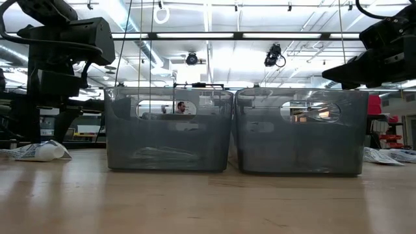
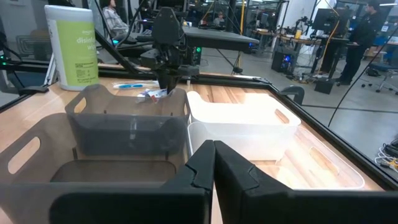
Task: Pick & Place Travel size toiletries
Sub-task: Put the white toothpaste into the right black bin
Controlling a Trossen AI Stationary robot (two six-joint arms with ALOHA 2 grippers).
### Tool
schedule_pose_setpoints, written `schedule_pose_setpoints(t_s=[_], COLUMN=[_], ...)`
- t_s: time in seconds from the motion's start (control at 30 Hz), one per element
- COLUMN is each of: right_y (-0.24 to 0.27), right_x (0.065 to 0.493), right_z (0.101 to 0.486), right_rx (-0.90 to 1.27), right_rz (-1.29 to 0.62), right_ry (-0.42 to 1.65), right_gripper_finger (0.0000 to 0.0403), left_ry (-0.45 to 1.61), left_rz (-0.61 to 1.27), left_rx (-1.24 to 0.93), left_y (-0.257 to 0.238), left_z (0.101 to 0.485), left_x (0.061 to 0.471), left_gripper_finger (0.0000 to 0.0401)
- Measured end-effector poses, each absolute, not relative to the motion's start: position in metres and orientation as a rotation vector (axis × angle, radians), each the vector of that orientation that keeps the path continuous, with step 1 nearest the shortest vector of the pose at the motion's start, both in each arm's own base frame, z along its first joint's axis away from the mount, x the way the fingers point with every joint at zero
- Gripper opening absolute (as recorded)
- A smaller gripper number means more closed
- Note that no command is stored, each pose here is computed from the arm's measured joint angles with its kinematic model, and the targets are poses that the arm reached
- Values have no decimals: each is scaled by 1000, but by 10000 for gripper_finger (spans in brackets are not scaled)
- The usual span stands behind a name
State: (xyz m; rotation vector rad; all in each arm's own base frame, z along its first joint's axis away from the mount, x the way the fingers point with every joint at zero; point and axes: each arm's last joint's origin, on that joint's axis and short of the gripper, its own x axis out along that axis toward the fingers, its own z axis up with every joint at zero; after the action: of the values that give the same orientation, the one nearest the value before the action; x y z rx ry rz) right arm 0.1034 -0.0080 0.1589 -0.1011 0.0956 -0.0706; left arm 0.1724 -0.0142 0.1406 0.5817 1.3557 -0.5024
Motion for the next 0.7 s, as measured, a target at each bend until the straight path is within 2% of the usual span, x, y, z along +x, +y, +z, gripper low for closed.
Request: schedule_pose_setpoints(t_s=[0.7], right_y=[-8], right_x=[103], right_z=[159], right_rx=[-101], right_rz=[-71], right_ry=[96], right_gripper_finger=[13], left_ry=[1344], left_rz=[-498], left_rx=[583], left_y=[-14], left_z=[148], left_x=[177], left_gripper_finger=[93])
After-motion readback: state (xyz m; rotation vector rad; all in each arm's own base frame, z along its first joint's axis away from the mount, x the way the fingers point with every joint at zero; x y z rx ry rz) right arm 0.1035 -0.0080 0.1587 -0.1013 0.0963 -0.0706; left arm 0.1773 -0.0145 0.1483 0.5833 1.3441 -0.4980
